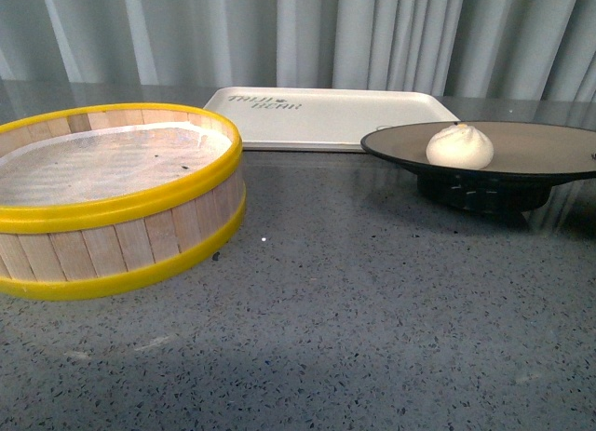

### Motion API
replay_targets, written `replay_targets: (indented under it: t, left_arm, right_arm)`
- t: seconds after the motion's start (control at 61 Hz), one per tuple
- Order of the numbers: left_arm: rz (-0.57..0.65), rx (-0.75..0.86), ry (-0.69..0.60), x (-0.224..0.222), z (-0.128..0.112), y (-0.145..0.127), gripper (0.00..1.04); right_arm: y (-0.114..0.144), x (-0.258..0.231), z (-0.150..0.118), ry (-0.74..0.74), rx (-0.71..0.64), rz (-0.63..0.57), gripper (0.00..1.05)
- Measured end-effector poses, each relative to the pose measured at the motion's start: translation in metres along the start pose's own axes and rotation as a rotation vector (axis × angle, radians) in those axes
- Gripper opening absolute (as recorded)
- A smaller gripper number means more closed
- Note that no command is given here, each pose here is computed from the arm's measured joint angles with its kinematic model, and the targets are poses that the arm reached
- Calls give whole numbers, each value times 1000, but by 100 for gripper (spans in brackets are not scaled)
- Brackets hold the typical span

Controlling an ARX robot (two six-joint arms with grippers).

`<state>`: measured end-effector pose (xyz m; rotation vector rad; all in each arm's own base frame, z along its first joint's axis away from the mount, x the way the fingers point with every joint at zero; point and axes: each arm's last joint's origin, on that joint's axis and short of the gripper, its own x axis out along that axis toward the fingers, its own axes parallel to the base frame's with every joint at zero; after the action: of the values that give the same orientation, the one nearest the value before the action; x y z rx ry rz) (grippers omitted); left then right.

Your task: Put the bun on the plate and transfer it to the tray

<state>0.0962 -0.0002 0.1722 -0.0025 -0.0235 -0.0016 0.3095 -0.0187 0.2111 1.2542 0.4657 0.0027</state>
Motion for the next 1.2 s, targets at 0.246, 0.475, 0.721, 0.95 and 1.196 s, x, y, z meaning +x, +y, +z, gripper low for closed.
replay_targets:
  t: [0.246,0.475,0.721,0.95,1.196]
  left_arm:
    - [0,0,0,0,0,0,98]
    - [0,0,0,0,0,0,98]
    - [0,0,0,0,0,0,98]
    - [0,0,0,0,0,0,98]
    - [0,0,0,0,0,0,98]
  right_arm:
    - [39,-4,11,-63,-67,153,2]
    - [51,47,34,-48,-65,159,2]
    - [76,108,53,-24,-45,178,2]
    - [75,132,40,27,-13,159,2]
    - [57,150,35,39,17,132,2]
